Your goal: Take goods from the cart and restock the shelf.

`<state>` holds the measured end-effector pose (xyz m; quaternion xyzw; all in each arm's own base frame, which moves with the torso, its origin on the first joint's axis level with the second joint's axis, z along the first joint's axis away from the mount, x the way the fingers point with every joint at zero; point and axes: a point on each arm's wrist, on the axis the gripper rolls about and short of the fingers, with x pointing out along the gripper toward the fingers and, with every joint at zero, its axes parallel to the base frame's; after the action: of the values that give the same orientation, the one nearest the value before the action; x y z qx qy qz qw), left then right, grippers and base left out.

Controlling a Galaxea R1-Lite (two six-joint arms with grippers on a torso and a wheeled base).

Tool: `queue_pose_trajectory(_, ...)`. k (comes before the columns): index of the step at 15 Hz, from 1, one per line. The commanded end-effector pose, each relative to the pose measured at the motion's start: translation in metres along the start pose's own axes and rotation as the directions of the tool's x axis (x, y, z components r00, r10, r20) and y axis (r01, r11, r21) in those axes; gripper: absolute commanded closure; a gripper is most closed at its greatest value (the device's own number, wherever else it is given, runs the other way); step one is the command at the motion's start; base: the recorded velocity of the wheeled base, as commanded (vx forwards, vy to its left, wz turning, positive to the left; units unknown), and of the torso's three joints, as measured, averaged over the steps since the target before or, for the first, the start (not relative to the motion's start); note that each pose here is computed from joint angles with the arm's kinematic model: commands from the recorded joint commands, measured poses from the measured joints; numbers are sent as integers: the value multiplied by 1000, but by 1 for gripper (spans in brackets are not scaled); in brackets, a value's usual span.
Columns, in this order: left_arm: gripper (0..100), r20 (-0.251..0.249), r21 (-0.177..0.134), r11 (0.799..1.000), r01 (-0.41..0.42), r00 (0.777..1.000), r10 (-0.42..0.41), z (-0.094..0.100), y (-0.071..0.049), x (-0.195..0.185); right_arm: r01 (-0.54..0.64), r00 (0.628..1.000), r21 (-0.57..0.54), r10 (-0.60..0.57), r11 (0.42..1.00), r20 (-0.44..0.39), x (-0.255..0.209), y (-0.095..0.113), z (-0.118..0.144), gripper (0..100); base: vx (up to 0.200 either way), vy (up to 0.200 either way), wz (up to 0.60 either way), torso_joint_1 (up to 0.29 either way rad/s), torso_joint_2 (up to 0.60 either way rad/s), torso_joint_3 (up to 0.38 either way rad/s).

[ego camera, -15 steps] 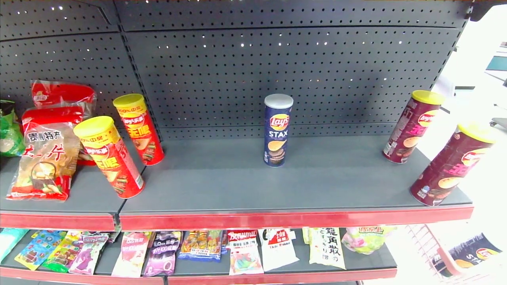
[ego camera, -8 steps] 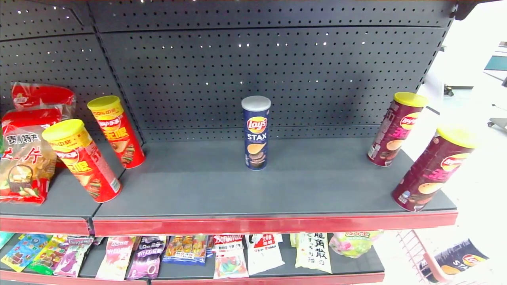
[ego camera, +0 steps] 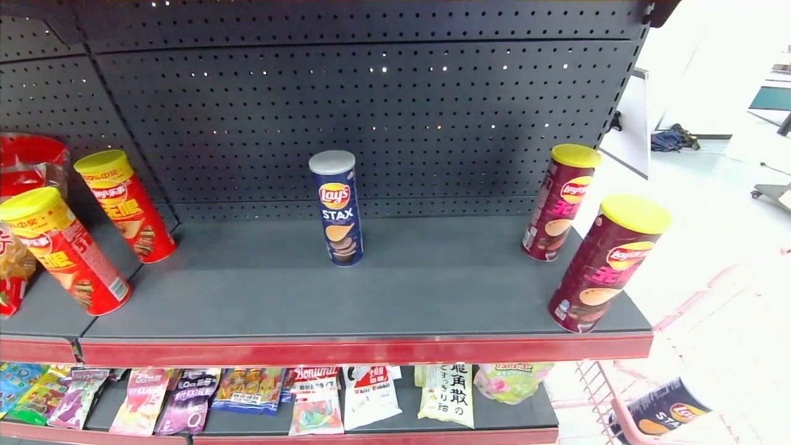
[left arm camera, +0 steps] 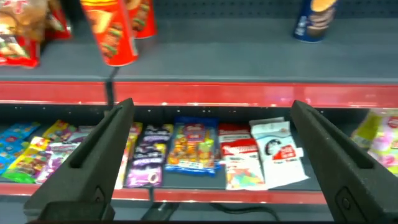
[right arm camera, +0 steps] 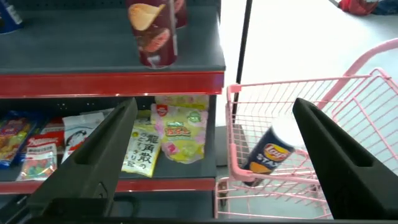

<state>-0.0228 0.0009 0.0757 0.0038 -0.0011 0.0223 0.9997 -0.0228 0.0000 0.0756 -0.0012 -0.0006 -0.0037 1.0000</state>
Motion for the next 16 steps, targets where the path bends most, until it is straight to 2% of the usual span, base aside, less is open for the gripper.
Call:
queue_pose_trajectory(1,0,1,0,1000,0,1000,0,0,0,0,0,1000,-1,0,1000,0,0,0,0,0,0,-200,0,7,12,7)
queue_pose_trajectory(2,0,1,0,1000,0,1000,0,0,0,0,0,1000,-1,0,1000,0,0,0,0,0,0,-200,0,2,2,2)
queue_pose_trajectory(10,0,1,-2,1000,-1,1000,1,0,0,0,0,1000,-1,0,1000,0,0,0,0,0,0,0,0,0,0,0)
queue_pose_trajectory(16,0,1,-2,1000,-1,1000,1,0,0,0,0,1000,-1,0,1000,0,0,0,0,0,0,0,-600,4,2,5)
